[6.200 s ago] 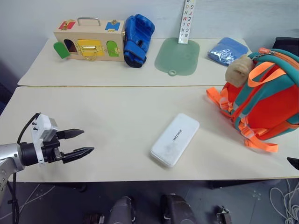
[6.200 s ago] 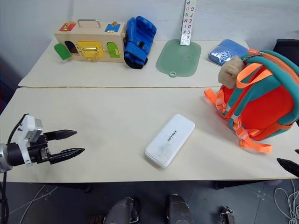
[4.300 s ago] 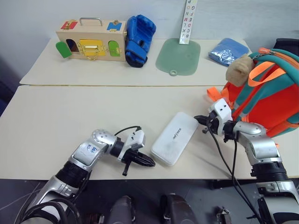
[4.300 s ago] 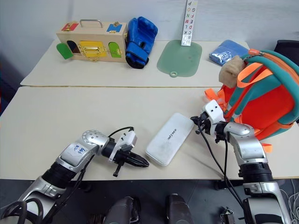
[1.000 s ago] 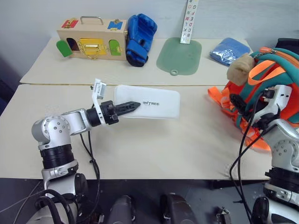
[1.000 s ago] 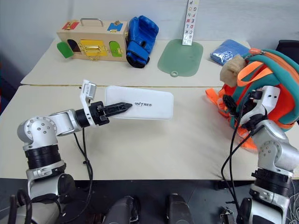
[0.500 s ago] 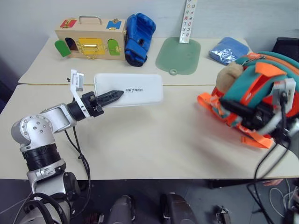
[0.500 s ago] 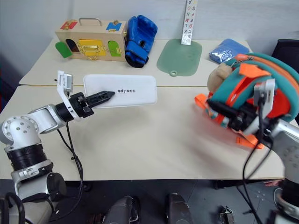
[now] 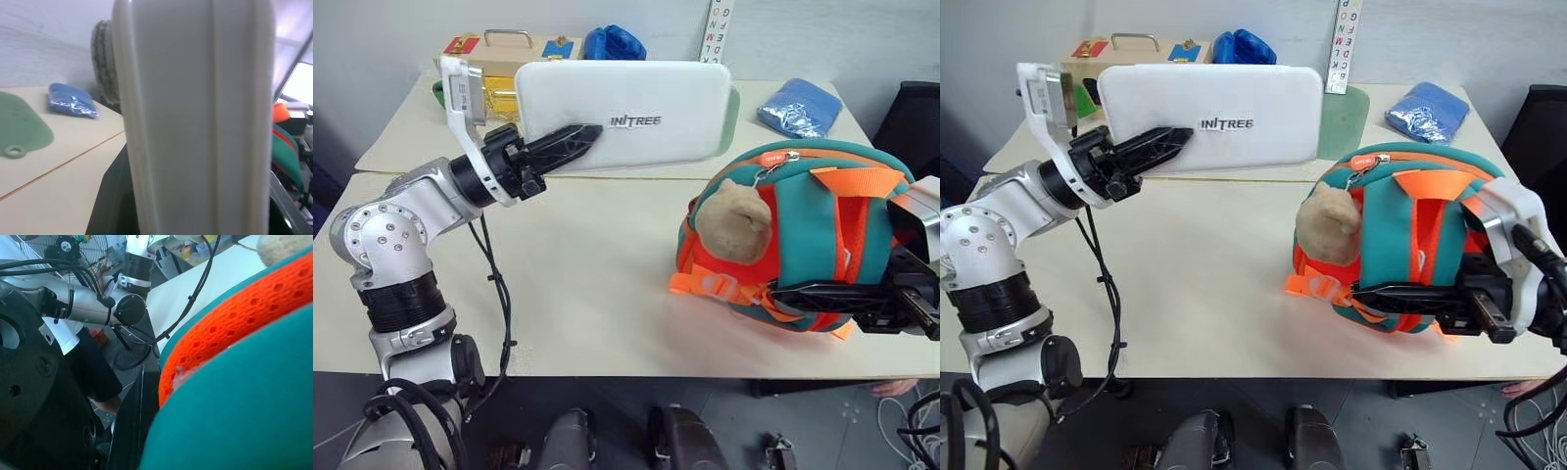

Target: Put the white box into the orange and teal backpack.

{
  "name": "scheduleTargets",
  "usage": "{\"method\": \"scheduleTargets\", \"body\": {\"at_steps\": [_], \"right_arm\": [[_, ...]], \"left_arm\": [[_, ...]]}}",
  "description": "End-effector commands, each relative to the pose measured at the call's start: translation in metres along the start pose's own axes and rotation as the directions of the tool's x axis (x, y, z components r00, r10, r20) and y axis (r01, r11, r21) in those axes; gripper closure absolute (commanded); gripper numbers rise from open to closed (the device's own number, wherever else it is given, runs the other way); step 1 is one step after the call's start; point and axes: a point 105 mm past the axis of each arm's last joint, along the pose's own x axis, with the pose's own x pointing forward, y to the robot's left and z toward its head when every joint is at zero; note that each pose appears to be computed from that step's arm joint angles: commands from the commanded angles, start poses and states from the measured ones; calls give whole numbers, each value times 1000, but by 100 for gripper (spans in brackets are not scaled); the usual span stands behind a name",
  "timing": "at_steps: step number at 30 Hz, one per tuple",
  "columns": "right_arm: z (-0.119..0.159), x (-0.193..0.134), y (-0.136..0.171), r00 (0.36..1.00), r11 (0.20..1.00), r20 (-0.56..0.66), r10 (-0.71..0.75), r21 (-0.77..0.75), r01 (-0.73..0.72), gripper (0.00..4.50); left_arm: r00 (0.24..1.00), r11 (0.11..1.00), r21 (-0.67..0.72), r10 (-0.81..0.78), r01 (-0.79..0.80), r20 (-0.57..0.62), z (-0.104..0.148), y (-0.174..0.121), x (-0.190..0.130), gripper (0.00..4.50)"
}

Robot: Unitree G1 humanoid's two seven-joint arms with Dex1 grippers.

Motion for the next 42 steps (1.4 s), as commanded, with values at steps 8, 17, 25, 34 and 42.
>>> {"method": "scheduleTargets", "body": {"at_steps": [8,17,25,34,42], "right_arm": [[8,-17,6,1000,999,-15,-3,-50,2,447],[3,-9,2,1000,997,-9,-14,-79,13,447],[-3,13,-2,1000,993,12,-10,-121,11,447],[-4,22,-9,998,989,43,-55,-132,60,450],[-9,24,-15,995,989,59,-86,-117,92,450]], "left_arm": [[970,944,279,-117,175,-212,-38,3,31,314],[858,854,299,-276,426,-433,-69,-2,46,314],[855,838,285,-341,465,-391,-95,-9,116,314],[874,878,202,-357,434,-330,-109,-14,130,158],[911,910,230,-265,345,-316,-77,0,78,2]]}}
